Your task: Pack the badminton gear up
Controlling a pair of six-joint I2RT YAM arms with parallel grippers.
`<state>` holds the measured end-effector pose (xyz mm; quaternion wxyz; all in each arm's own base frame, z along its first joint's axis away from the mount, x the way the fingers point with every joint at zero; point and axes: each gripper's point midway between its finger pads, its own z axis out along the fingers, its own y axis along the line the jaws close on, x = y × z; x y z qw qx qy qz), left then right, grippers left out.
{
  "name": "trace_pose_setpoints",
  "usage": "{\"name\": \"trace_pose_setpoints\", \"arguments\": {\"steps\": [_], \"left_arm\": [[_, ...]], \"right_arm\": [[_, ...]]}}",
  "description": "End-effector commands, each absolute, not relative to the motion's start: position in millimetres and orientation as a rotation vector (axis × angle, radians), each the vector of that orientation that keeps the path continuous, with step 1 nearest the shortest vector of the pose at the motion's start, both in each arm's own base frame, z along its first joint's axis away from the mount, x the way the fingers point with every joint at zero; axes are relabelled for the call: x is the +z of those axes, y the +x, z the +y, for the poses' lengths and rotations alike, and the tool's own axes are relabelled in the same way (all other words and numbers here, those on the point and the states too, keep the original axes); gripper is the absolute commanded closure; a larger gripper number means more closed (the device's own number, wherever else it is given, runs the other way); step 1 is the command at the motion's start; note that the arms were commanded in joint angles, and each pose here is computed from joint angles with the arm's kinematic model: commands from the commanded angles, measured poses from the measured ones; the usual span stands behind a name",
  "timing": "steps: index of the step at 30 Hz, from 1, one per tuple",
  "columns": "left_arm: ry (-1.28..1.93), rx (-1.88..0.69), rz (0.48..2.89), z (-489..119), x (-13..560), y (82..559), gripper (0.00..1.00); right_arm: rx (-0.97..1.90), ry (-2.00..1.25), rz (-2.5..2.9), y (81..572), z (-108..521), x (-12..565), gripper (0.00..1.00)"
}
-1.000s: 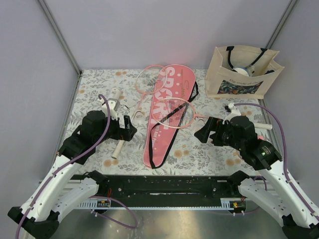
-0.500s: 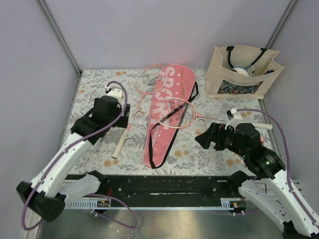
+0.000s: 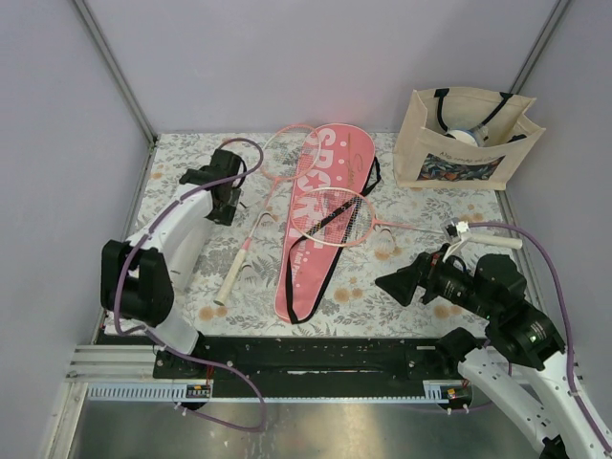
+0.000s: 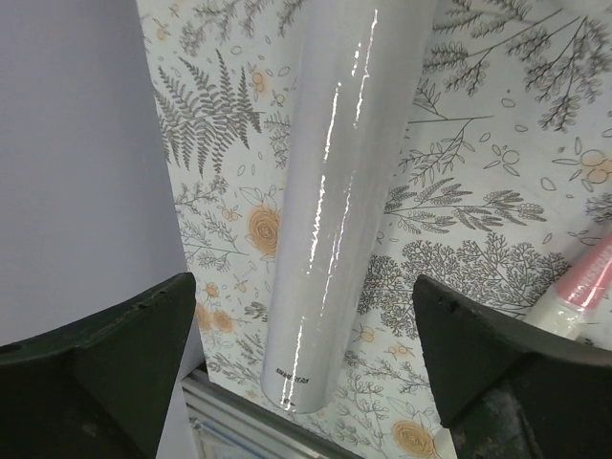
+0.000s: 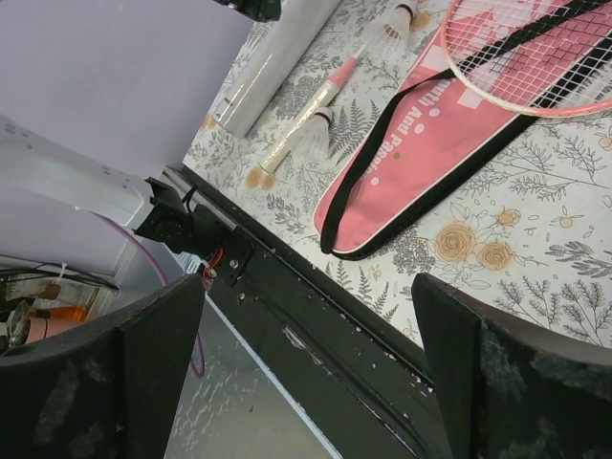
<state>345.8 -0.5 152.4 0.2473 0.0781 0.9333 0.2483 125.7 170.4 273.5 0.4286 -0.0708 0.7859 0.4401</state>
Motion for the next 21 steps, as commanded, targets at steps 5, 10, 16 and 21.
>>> {"name": "trace_pose_setpoints", "arguments": {"steps": [5,10,16,21], "left_arm": [[0.282,0.715,2.682,14.6,104.1,360.7,0.02],[0.218,0.589,2.777,17.6,75.2,362.1,0.03],[0.118,0.530,2.860,31.1,47.4,365.7,0.06],[0.108,0.496,2.885,26.5,37.9,365.6,0.15]], "right_arm": [[1.152,-0.220,1.946,115.8,174.0,276.1,0.01],[1.143,-0.239,1.911,111.5,170.1,285.5,0.00],[1.103,-0.244,1.886,110.4,163.1,295.2,0.01],[1.111,-0.218,1.905,113.7,165.1,291.6,0.00]]}}
